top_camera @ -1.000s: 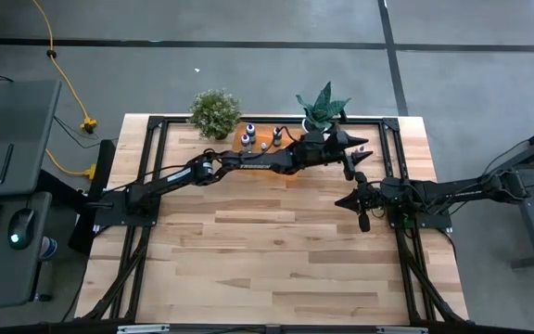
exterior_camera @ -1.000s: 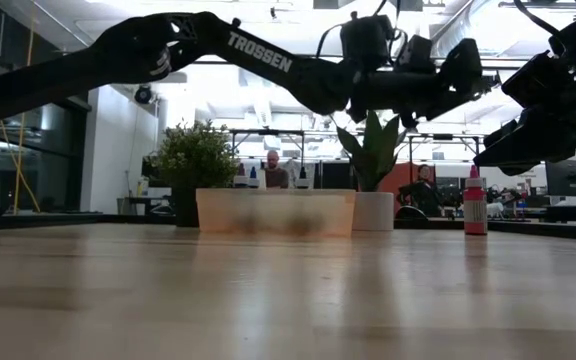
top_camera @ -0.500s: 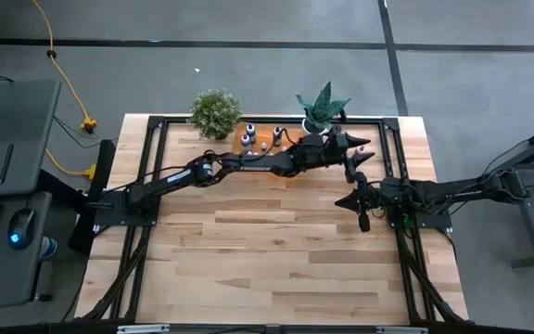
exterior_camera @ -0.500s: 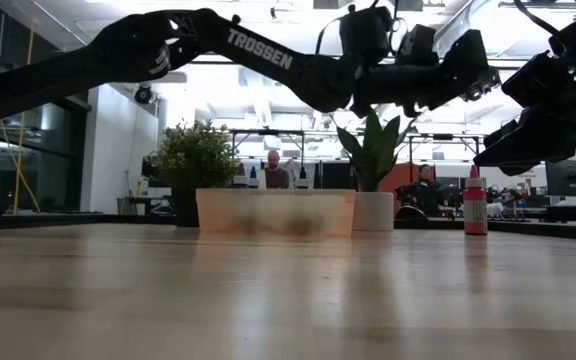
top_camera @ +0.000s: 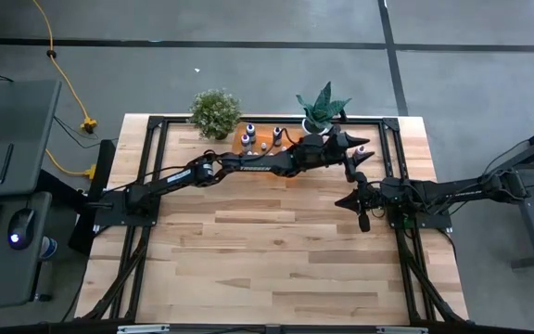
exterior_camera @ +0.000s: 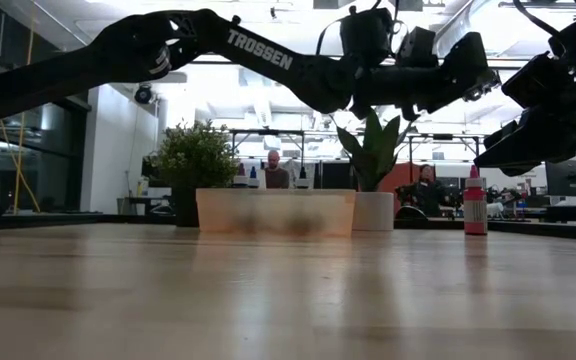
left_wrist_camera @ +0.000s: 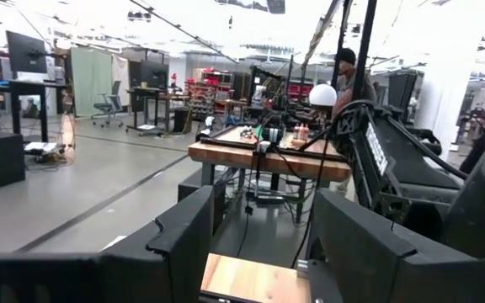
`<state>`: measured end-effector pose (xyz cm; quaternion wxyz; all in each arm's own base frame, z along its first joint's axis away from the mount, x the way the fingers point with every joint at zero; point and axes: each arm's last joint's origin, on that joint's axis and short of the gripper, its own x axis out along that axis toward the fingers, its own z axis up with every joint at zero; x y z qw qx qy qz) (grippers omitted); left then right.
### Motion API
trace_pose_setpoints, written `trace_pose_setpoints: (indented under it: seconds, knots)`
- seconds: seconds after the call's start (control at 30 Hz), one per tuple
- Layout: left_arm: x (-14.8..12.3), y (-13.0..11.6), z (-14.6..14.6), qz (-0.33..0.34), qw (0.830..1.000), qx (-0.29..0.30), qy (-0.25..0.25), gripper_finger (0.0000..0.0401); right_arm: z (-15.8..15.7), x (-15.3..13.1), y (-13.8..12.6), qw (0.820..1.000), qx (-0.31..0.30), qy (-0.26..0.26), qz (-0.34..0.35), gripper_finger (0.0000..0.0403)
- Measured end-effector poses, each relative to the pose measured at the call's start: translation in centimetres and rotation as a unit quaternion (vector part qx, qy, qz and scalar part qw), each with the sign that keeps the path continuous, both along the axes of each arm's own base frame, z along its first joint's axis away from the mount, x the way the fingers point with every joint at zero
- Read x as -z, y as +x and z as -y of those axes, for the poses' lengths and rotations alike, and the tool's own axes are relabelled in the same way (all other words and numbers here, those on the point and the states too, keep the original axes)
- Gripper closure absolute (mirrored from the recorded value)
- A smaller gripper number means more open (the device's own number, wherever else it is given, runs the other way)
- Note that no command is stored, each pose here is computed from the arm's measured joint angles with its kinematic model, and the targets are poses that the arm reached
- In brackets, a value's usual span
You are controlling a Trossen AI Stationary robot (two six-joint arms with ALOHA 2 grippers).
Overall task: Pick & Place food coloring
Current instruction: Put the large pink bottle into the bin
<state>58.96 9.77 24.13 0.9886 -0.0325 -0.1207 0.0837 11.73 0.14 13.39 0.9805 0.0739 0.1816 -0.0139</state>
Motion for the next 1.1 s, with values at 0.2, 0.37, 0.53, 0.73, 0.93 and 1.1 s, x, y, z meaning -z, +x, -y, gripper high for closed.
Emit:
trace_pose_setpoints:
  seconds: [0.2, 0.37, 0.53, 0.73, 0.93, 1.1]
  knots:
    - [0.2, 0.0, -0.1, -0.009, 1.0, -0.02, -0.005, 0.0199, 0.0, 0.0, 0.0, 1.0, 0.0, 0.0, 0.0, 0.0402]
    - [0.5, 0.1, 0.2, -0.046, 0.998, -0.039, 0.011, 0.0199, 0.0, 0.0, 0.0, 1.0, 0.0, 0.0, 0.0, 0.0402]
    - [0.2, 0.0, 0.3, -0.048, 0.998, -0.042, 0.011, 0.0199, 0.0, 0.0, 0.0, 1.0, 0.0, 0.0, 0.0, 0.0402]
    - [0.9, 0.1, 0.1, -0.084, 0.995, -0.056, 0.006, 0.0199, 0.0, 0.0, 0.0, 1.0, 0.0, 0.0, 0.0, 0.0402]
    - [2.2, -0.1, -0.4, -0.161, 0.978, -0.129, 0.02, 0.0199, 0.0, 0.0, 0.0, 1.0, 0.0, 0.0, 0.0, 0.0402]
    - [2.6, -0.2, -1.1, -0.179, 0.975, -0.133, 0.019, 0.0199, 0.0, 0.0, 0.0, 1.0, 0.0, 0.0, 0.0, 0.0402]
